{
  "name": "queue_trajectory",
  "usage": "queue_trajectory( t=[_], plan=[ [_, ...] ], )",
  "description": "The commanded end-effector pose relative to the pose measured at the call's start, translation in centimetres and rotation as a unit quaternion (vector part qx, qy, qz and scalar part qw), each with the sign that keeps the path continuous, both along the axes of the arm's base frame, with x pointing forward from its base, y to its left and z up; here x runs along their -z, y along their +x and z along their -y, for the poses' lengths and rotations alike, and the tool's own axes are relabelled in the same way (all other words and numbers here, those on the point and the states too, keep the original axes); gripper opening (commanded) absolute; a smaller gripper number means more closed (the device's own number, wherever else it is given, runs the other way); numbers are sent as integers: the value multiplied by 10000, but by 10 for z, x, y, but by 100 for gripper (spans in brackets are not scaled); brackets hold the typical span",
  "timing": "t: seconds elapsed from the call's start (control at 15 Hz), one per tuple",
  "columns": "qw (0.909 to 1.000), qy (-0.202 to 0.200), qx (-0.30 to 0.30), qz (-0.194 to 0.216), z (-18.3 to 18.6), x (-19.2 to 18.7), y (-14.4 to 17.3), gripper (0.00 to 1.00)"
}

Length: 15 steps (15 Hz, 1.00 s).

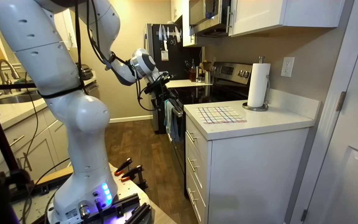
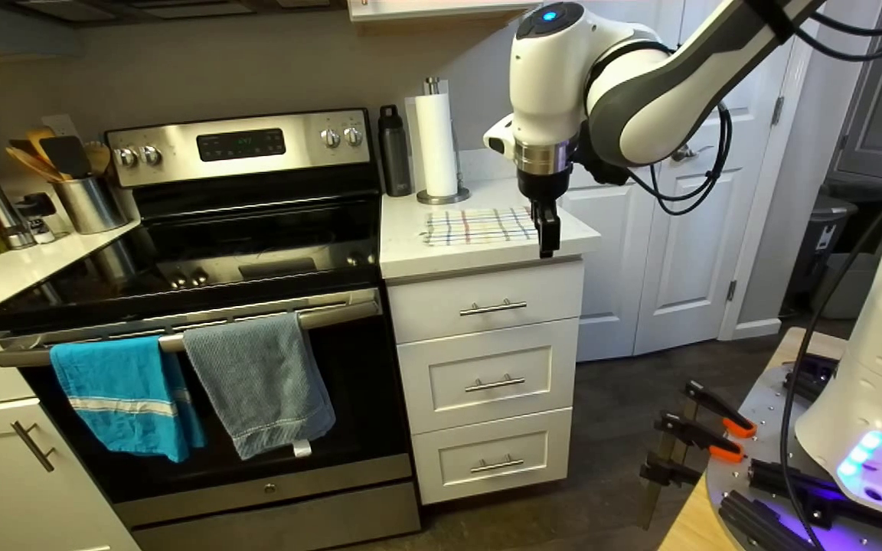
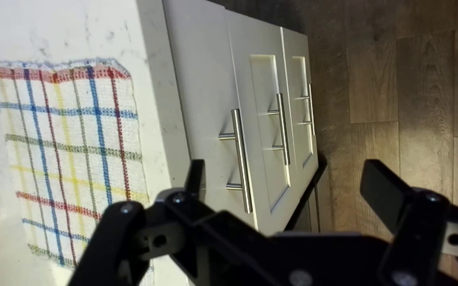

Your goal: Pull open in the top drawer of the white chest of drawers

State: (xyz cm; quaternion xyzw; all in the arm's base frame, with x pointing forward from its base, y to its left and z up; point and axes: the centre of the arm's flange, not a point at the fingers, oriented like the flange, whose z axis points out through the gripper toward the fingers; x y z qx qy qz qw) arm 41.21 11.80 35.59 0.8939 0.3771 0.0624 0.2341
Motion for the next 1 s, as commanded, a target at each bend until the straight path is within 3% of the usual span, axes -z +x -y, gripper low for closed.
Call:
queue_trajectory(
  t=[0.0, 0.33, 0.73, 0.93],
  plan=[
    [9953, -900, -367, 51, -33, 9, 16, 100],
    [9720, -2034, -1154, 212, -79, 34, 34, 100],
    [9563, -2213, -1877, 360, -92, 75, 61, 100],
    [9547, -2208, -1951, 404, -85, 89, 76, 100]
  ],
)
